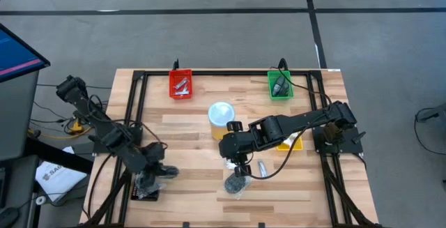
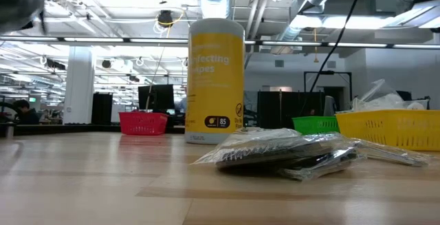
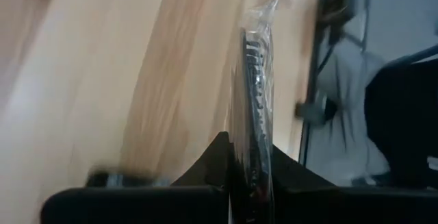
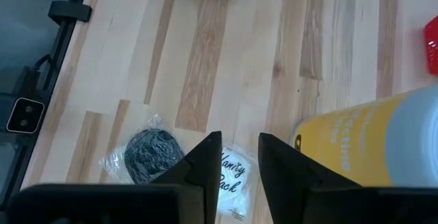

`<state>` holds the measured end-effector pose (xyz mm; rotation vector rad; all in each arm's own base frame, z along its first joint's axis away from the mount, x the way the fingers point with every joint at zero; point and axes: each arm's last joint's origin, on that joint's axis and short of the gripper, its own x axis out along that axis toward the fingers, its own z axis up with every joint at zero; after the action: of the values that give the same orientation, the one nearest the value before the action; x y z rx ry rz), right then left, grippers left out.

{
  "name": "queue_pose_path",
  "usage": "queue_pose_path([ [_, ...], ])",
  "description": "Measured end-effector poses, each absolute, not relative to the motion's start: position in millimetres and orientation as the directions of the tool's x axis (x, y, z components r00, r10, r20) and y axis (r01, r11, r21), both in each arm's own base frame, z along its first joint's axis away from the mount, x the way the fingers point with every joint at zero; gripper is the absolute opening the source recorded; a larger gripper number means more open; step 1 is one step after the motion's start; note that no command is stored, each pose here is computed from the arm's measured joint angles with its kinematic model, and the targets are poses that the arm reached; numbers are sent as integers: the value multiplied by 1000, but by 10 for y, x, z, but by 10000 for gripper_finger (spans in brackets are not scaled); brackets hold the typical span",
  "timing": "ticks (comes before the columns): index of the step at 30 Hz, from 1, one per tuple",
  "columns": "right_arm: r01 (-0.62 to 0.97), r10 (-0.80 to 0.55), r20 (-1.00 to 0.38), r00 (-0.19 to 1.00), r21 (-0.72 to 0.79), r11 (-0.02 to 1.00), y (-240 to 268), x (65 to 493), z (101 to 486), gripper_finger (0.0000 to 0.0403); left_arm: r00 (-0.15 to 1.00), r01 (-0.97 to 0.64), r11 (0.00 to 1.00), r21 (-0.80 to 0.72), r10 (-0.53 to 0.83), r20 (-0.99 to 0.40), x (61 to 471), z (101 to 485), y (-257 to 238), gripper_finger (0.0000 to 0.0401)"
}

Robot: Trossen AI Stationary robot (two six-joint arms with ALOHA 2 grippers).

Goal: Pick & Place Travel size toiletries
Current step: Put the black hairbrush into the black bin

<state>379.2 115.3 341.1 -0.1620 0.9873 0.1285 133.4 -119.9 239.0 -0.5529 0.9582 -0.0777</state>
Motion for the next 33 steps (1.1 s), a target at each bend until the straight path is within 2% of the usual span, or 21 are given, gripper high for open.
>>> queue_pose_path([
  [5, -181, 34, -838, 545, -78, 980, 1153, 3792, 3410, 87, 462, -295, 812, -504, -340, -819, 1221, 2334, -1216, 19],
  [14, -182, 35, -838, 544, -77, 980, 1153, 3792, 3409, 87, 346, -346, 766, -542, -432, -833, 1079, 2324, -1326, 19],
  [20, -182, 35, -838, 544, -77, 980, 1153, 3792, 3409, 87, 291, -414, 761, -499, -409, -865, 980, 2292, -1341, 19],
  [26, -182, 35, -838, 544, -78, 980, 1155, 3791, 3409, 87, 293, -424, 763, -489, -396, -871, 959, 2280, -1358, 19],
  [33, -185, 34, -841, 540, -79, 980, 1154, 3788, 3406, 87, 207, -508, 744, -435, -384, -900, 919, 2026, -1333, 19],
])
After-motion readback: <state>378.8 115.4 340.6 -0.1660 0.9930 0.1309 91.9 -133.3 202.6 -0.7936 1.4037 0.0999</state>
